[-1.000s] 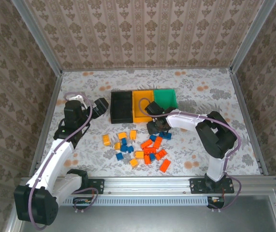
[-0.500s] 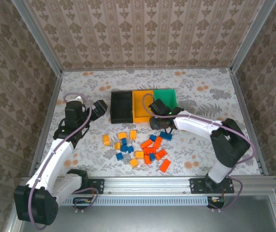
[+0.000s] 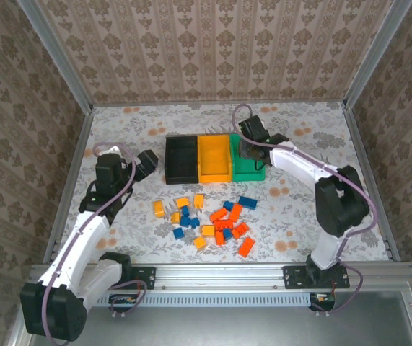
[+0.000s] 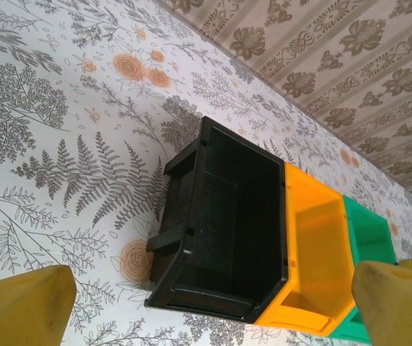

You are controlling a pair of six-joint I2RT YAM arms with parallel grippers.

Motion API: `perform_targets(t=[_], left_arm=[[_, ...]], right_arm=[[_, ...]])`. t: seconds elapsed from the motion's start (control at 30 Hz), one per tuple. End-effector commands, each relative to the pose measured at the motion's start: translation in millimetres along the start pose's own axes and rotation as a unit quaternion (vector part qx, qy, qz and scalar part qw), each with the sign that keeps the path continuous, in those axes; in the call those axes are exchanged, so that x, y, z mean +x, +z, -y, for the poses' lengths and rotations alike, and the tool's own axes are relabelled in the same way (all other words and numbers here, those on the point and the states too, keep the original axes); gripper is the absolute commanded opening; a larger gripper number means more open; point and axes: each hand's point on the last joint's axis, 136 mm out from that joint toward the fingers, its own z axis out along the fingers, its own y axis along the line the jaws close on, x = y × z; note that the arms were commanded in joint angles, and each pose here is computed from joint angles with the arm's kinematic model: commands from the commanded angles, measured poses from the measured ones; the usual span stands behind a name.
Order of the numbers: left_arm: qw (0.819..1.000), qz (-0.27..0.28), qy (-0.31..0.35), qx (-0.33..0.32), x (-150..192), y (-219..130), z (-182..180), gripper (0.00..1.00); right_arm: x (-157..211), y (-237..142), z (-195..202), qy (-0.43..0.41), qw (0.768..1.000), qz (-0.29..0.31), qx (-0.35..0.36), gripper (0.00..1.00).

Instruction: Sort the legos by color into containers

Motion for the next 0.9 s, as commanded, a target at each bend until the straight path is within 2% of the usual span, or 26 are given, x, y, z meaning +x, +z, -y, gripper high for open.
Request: perform_targets(t=[0.0, 0.13, 0.27, 0.4, 0.63, 0.77, 0.87], left_arm=[[1.000, -0.005, -0.008, -0.026, 2.9, -4.6, -11.9, 0.98], [0.999, -0.024, -0.015, -0.038, 7.4, -4.7, -18.8, 0.97], [0.996, -0.063, -0.001, -0.059, 17.1, -0.9, -24.2, 0.93], [0.983, -0.137, 0.029, -0.117, 46.0, 4.6, -38.3, 0.87], [0.941, -0.254, 0.101, -0.199, 124.4, 10.2, -67.0, 0.79], [0.921, -0.296, 0.125, -0.221, 162.0, 12.9, -80.4, 0.72], [0.909, -0.311, 0.141, -0.238, 177.0, 15.0, -88.9, 0.69]], right_arm=[[-15.0, 11.2, -1.7, 0.014, 1.000, 0.009, 0.013, 0.44], [-28.8, 10.5, -10.1, 0.016, 1.000, 0.018, 0.001, 0.60], [-39.7, -6.0, -15.4, 0.026, 0.999, 0.035, -0.020, 0.71], [-33.7, -22.5, -20.8, 0.034, 0.998, 0.042, -0.043, 0.72], [-2.7, -31.9, -23.3, 0.039, 0.997, 0.035, -0.064, 0.72], [5.0, -34.8, -18.0, 0.039, 0.997, 0.035, -0.062, 0.72], [6.0, -39.2, -15.5, 0.040, 0.996, 0.040, -0.064, 0.72]])
